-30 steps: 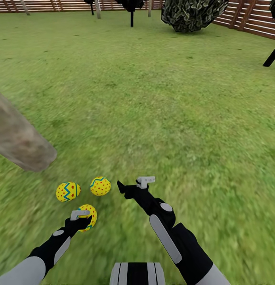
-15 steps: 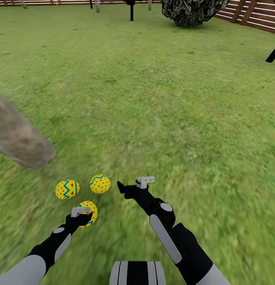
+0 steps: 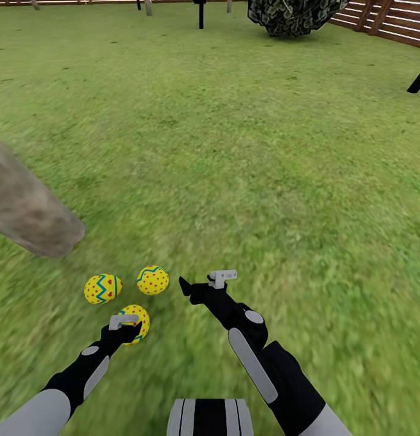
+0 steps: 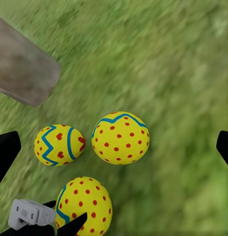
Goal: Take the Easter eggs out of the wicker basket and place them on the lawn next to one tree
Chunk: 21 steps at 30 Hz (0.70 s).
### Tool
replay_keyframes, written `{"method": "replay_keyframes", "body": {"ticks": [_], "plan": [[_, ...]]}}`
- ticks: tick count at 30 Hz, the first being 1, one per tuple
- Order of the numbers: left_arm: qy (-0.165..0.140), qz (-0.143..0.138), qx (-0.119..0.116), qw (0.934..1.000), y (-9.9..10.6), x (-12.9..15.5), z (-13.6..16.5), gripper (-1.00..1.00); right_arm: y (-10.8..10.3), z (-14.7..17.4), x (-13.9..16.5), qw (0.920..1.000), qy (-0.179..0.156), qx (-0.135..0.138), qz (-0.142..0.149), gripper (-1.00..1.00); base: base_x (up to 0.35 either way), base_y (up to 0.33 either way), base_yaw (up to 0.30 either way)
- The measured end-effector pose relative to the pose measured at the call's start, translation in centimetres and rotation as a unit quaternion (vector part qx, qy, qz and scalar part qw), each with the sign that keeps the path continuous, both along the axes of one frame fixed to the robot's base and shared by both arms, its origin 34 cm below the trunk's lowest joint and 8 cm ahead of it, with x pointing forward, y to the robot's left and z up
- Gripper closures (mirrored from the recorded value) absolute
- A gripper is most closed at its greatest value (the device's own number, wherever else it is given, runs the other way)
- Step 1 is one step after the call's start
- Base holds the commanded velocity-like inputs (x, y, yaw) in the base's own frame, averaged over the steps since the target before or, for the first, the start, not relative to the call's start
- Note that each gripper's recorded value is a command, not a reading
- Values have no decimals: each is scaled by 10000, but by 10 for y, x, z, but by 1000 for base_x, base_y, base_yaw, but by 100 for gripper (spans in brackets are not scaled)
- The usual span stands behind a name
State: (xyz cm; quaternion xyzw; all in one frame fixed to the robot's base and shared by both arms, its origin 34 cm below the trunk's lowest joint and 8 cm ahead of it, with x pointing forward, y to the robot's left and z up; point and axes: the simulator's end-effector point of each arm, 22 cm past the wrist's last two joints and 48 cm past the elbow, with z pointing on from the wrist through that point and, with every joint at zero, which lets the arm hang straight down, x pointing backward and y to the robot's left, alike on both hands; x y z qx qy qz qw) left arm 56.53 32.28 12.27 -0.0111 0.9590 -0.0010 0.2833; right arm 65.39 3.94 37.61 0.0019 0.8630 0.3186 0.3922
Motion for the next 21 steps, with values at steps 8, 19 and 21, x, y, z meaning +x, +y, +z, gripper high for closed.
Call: {"method": "replay_keyframes", "body": {"ticks": [8,19,21], "plan": [[-8,3,4,10000,0,1,0,-100,0,0,0,10000,2,-4,-1,-100,0,0,0],[25,3,12,10000,1,-2,1,-100,0,5,1,10000,-37,-4,-6,-100,0,0,0],[57,6,26,10000,2,-5,2,-100,0,10,2,10000,-78,-3,-6,-100,0,0,0]]}}
